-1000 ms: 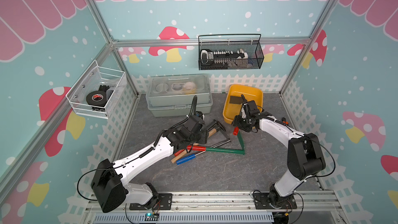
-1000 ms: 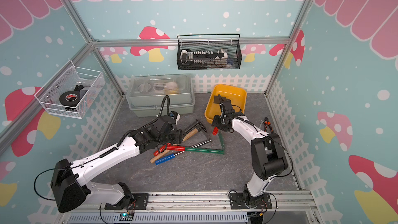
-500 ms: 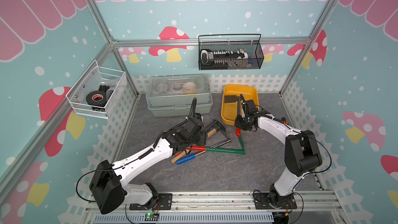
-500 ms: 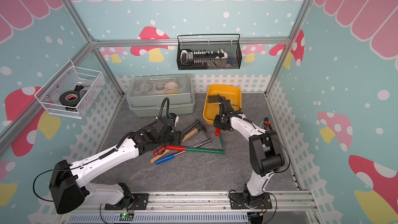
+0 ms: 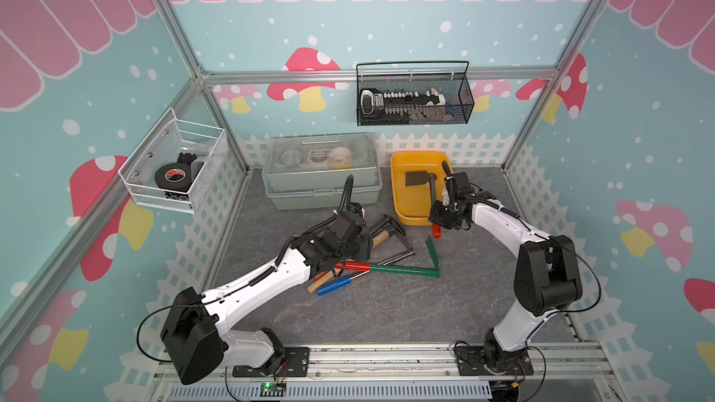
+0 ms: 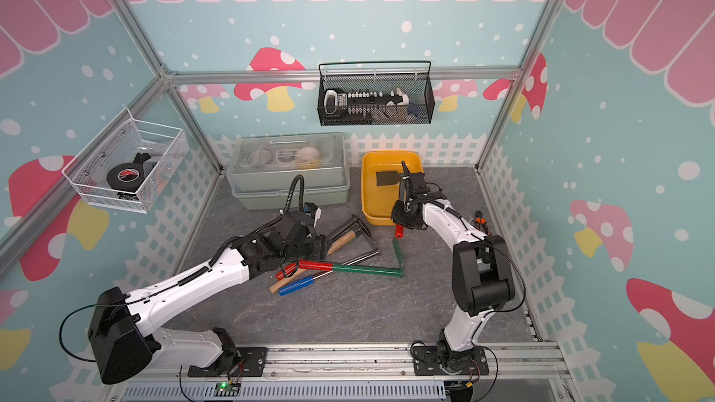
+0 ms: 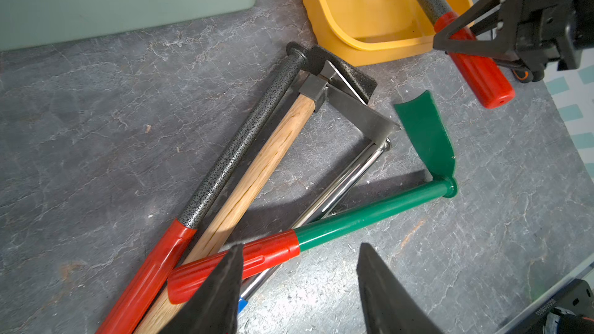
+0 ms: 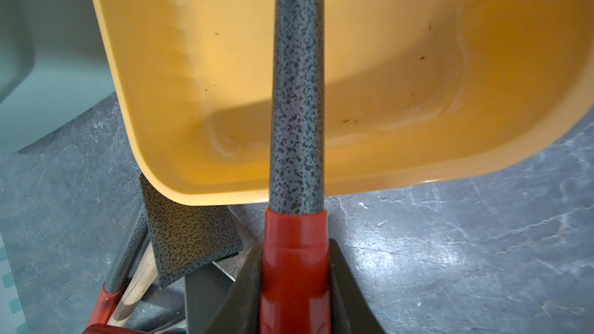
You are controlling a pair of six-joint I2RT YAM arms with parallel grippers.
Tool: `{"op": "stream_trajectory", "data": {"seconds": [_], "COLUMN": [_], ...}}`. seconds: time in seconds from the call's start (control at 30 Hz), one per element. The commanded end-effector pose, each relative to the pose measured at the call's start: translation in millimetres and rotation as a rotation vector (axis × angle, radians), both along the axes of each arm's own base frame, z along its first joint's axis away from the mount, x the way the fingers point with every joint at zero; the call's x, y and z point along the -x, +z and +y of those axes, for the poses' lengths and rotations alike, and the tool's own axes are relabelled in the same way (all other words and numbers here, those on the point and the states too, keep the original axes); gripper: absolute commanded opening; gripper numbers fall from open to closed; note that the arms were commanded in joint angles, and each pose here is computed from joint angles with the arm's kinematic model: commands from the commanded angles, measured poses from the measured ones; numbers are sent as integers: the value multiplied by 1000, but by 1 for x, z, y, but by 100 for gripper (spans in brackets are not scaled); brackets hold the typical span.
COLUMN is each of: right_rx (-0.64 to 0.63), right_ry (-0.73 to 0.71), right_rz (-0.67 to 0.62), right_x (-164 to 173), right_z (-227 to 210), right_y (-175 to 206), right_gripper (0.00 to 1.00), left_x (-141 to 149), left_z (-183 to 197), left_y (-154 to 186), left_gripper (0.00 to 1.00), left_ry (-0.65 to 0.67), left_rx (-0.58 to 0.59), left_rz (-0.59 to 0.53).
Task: Put the small hoe into the storage box
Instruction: Adjust the hoe in the storage box.
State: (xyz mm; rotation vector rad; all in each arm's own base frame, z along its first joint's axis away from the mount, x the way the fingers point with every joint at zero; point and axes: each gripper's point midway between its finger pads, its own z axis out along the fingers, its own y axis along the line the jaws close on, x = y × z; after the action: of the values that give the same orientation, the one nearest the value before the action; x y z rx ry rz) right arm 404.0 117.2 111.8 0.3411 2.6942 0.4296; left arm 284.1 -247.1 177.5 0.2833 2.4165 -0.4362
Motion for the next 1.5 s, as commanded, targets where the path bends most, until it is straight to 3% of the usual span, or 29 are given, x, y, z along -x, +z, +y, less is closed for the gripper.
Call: {"op": "stream_trajectory", "data": {"seconds": [0.0, 0.67, 1.03, 1.47], "right_rx": [34, 127, 160, 116], "right_ry": [42, 146, 263, 225], "right_rz": [-24, 26, 22, 1], "right_x": [5, 74, 30, -31], "right_z": [-10, -33, -23, -32], "right_y": [15, 6, 16, 14], "right_gripper": [27, 26, 24, 26], "left_x": [-2, -8, -9, 2], "left_z": [1, -15, -23, -19], "left_y": [0, -3, -11, -36], "left_gripper": [56, 56, 55, 56], "left_ry": [14, -22, -38, -96], "left_rx": [0, 4, -11, -71], "left_rz": [-11, 11, 27, 62]}}
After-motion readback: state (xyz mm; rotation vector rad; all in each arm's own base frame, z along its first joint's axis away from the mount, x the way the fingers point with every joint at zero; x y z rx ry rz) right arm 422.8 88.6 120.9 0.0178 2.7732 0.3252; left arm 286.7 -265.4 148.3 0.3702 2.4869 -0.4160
